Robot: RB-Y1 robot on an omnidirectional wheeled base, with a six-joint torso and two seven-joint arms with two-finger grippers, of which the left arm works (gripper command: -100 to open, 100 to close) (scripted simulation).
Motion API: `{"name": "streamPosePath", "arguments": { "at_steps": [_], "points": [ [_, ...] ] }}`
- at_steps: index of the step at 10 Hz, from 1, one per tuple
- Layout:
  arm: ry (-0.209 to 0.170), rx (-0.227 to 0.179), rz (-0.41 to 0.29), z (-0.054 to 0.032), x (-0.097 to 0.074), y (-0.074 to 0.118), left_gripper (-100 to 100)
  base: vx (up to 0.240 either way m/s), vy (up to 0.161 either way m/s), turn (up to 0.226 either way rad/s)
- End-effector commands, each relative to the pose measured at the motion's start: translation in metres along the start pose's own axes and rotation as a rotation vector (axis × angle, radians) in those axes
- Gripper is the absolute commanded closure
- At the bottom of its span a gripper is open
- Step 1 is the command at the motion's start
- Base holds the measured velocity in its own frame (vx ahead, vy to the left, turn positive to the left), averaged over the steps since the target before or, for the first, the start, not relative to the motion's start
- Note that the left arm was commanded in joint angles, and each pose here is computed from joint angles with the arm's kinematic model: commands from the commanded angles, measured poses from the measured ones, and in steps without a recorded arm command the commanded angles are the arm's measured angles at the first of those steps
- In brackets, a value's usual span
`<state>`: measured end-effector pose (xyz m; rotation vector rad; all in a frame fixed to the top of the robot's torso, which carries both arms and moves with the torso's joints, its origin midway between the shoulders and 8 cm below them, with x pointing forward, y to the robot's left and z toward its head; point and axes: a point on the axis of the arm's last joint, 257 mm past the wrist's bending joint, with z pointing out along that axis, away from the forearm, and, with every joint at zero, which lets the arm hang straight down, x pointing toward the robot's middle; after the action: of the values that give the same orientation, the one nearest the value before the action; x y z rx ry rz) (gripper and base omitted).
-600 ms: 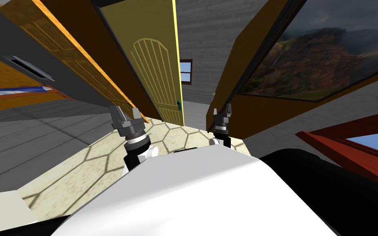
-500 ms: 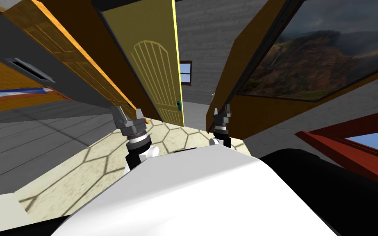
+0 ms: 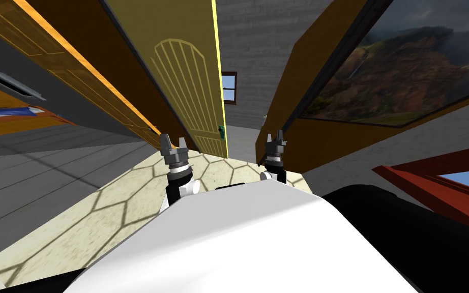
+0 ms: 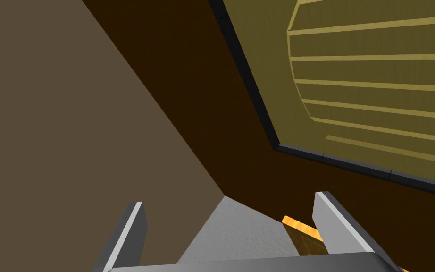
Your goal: Push the door open
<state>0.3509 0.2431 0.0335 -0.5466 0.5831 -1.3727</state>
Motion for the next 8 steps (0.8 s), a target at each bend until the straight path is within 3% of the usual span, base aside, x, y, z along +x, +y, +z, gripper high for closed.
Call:
{"name": "streamPosePath", "arguments": {
  "at_steps": [1,3,8],
  "points": [
    [0.015,-0.049,-0.015,-0.0034,0.007,0.023,-100,0.119,0.044,-0.083],
    [0.021,-0.071,-0.021,-0.0051,0.01,0.033,-100,0.11,0.023,-0.048],
    [0.056,-0.189,-0.051,-0.0162,0.028,0.087,-100,0.084,0.039,-0.058]
  ]
}}
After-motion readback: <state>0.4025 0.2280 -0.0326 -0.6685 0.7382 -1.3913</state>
